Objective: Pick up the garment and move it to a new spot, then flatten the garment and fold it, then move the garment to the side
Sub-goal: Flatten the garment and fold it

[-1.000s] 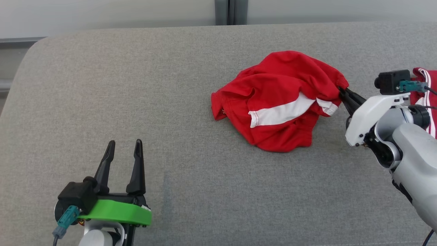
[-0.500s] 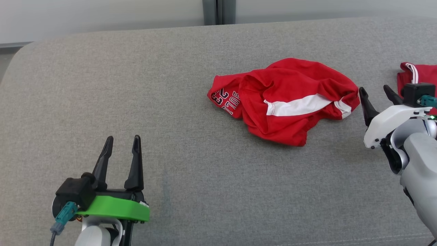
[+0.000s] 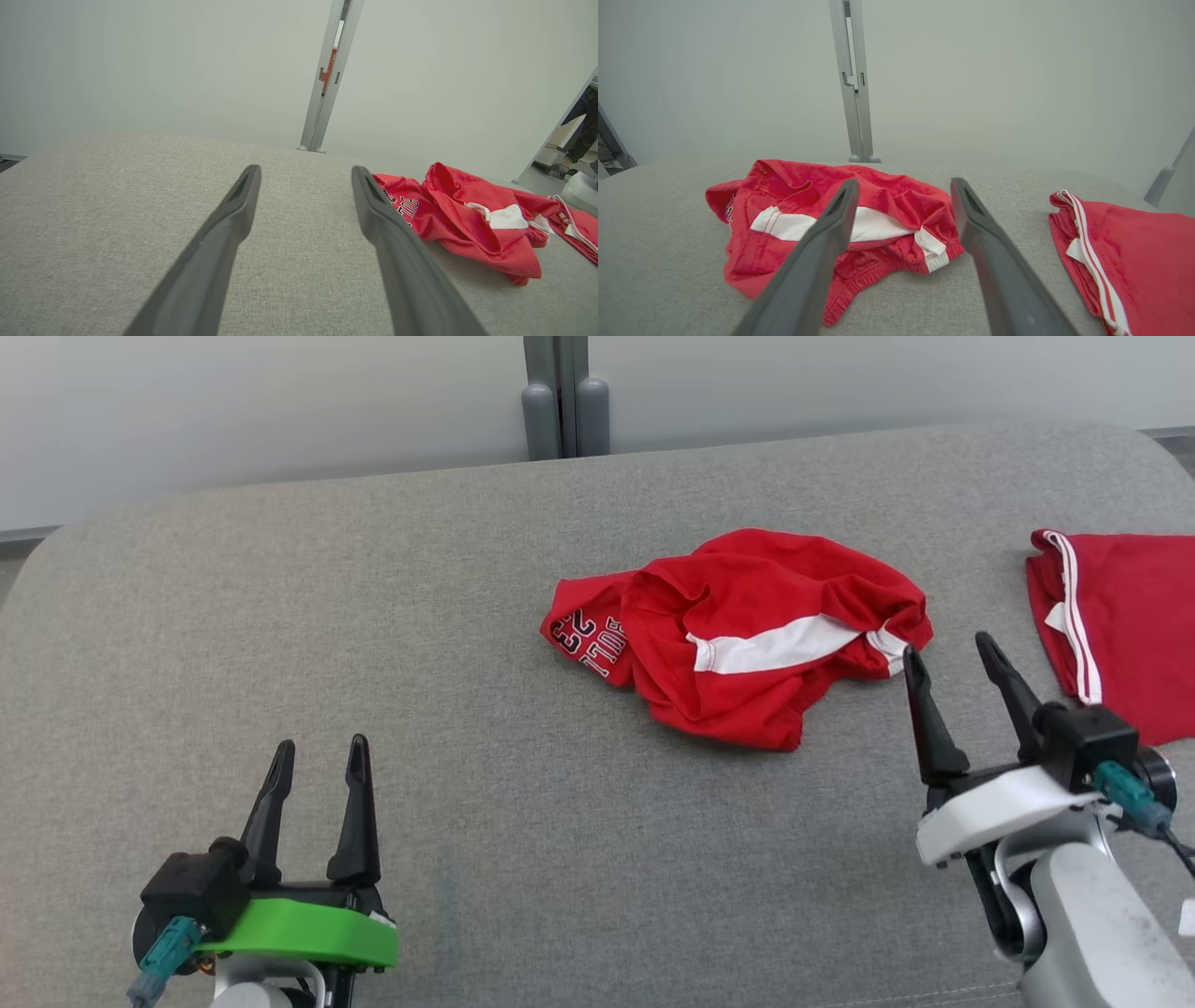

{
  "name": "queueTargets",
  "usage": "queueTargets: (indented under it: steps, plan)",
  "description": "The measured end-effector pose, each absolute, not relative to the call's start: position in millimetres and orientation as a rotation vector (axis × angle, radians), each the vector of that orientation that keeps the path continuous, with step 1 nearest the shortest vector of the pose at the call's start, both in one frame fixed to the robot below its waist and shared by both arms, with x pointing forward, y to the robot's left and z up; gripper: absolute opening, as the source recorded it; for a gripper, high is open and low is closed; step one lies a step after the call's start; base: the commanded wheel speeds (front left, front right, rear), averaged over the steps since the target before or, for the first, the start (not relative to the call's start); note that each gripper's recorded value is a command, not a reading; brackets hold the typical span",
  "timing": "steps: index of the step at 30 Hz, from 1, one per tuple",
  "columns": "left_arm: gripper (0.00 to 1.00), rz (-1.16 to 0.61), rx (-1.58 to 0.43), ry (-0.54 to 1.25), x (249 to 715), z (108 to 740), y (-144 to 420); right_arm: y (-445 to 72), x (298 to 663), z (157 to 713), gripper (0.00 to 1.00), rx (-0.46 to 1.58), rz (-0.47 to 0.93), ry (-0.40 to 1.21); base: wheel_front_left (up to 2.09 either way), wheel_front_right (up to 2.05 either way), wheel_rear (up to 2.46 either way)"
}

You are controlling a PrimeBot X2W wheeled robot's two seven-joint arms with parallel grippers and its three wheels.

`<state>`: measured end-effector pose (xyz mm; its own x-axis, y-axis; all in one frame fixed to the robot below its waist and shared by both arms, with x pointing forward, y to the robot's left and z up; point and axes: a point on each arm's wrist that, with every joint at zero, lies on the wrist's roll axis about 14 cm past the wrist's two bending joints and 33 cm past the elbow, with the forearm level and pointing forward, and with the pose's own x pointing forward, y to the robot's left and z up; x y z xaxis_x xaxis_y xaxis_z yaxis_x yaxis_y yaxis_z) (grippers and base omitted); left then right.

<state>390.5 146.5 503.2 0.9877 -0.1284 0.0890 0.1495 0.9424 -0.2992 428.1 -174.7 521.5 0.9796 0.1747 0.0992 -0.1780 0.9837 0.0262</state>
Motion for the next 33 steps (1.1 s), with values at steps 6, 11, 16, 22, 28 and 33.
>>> queueTargets:
  steps: [6,11,16,22,28,33]
  plan:
    - [1.00,-0.148,-0.310,-0.076,384,506,144,-174,403,515,1.00,0.054,0.134,-0.094,0.00,0.00,0.00]
    - [1.00,-0.182,-0.317,-0.056,382,502,131,-170,399,516,1.00,0.069,0.131,-0.093,0.00,0.00,0.00]
    - [1.00,-0.327,-0.316,0.002,388,492,86,-170,400,517,1.00,0.071,0.128,-0.093,0.00,0.00,0.00]
    - [1.00,-0.516,-0.316,0.098,409,488,26,-180,396,511,1.00,0.080,0.091,-0.073,0.00,0.00,0.00]
    - [1.00,-0.697,-0.335,0.271,417,478,-39,-189,391,502,1.00,0.089,0.055,-0.046,0.00,0.00,0.00]
    - [1.00,-0.784,-0.296,0.351,426,471,-69,-196,389,501,1.00,0.091,0.034,-0.042,0.00,0.00,0.00]
